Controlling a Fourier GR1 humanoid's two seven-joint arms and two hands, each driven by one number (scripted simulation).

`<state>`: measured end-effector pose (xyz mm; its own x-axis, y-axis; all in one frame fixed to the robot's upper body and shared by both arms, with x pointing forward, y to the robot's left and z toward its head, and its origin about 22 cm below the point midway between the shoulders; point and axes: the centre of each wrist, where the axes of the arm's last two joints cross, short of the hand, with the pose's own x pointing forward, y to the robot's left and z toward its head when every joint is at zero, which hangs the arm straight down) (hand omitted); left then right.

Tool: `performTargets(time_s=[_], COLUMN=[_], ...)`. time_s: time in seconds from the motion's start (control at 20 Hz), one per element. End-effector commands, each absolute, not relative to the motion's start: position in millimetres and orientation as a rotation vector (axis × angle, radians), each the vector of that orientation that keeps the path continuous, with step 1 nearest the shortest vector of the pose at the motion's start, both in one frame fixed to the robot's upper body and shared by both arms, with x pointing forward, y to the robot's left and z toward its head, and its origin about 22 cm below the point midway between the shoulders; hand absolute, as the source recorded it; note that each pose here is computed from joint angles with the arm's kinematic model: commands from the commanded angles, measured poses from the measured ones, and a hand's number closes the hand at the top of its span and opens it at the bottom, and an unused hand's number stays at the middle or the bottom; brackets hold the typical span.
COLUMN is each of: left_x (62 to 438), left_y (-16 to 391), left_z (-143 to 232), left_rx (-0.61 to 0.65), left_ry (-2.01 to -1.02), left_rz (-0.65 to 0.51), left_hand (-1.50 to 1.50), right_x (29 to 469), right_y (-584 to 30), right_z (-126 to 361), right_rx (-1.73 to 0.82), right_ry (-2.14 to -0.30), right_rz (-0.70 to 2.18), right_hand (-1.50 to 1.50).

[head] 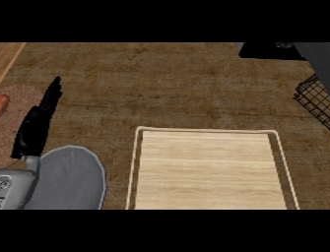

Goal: Pick the eggplant from the tray and place it in the tiered basket

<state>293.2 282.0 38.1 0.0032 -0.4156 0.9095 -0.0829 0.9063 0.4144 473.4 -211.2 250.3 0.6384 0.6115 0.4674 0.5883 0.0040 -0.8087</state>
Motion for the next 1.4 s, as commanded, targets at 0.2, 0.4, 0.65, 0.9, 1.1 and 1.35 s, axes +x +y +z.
performTargets(time_s=[0.2, 0.4, 0.65, 0.9, 1.1, 1.35], left_x=[291.6, 294.7, 283.4, 287.0, 286.6, 296.0], left_y=[295.1, 286.6, 288.5, 293.1, 308.7, 301.3], left_z=[33.6, 31.9, 31.5, 39.3, 34.9, 43.4], left_rx=[0.429, 0.402, 0.411, 0.419, 0.429, 0.431], left_ry=[-1.554, -1.545, -1.549, -1.546, -1.535, -1.549], left_rz=[-0.238, -0.249, -0.252, -0.255, -0.233, -0.237], left_hand=[0.00, 0.00, 0.00, 0.00, 0.00, 0.00], right_x=[478.3, 479.9, 476.0, 466.6, 458.2, 450.2], right_y=[-229.2, -250.3, -287.7, -332.4, -356.2, -374.3], right_z=[274.9, 271.0, 263.3, 235.3, 257.2, 243.2], right_rx=[-1.595, -1.646, -1.785, -1.905, -1.895, -1.824], right_ry=[-0.964, -0.893, -0.721, -0.481, -0.467, -0.534], right_rz=[-0.120, -0.041, 0.062, 0.134, 0.133, 0.196], right_hand=[1.50, 1.50, 1.50, 1.50, 1.50, 1.50])
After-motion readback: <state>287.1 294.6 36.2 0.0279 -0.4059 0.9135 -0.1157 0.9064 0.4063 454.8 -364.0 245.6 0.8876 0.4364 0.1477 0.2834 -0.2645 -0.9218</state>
